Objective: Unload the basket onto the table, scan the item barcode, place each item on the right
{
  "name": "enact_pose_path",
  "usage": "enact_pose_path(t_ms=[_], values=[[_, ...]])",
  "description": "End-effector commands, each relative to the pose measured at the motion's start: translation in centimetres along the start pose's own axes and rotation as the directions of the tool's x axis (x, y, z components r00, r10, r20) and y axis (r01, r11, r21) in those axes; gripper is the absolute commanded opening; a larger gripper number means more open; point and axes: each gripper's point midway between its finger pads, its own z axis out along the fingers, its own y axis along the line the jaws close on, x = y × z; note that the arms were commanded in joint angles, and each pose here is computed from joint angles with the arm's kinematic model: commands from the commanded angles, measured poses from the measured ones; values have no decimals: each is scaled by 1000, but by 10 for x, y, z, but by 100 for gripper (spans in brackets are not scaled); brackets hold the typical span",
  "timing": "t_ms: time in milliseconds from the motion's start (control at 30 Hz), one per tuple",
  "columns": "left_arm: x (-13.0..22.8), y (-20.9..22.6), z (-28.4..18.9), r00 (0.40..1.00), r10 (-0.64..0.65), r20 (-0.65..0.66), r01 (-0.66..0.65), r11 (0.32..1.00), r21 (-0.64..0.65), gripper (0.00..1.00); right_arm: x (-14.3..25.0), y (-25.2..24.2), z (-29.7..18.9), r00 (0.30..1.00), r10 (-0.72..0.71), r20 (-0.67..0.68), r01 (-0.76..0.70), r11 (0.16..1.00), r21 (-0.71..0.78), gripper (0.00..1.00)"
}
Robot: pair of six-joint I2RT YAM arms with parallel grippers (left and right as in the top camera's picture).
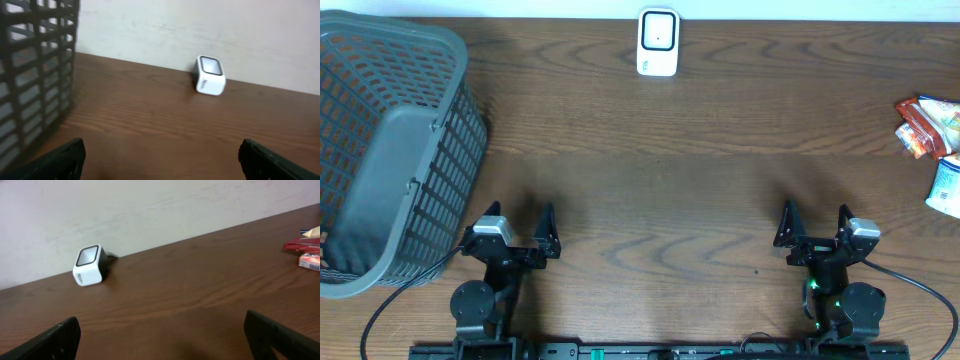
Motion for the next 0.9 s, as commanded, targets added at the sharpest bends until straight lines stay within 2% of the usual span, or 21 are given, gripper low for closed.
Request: enact_pose_path(t_ms=[0, 133, 867], values=[[17, 11, 0, 997, 65, -49, -67, 997, -46, 98, 0, -2, 0, 1000, -3, 4, 2, 1000, 13, 99], [16, 9, 1, 994, 103, -48, -105, 994, -39, 98, 0, -2, 0, 1000, -3, 4, 2, 1000, 13, 99], [16, 8, 1, 994, 103, -45, -105, 994, -35, 98, 0, -2, 0, 1000, -3, 4, 2, 1000, 13, 99]])
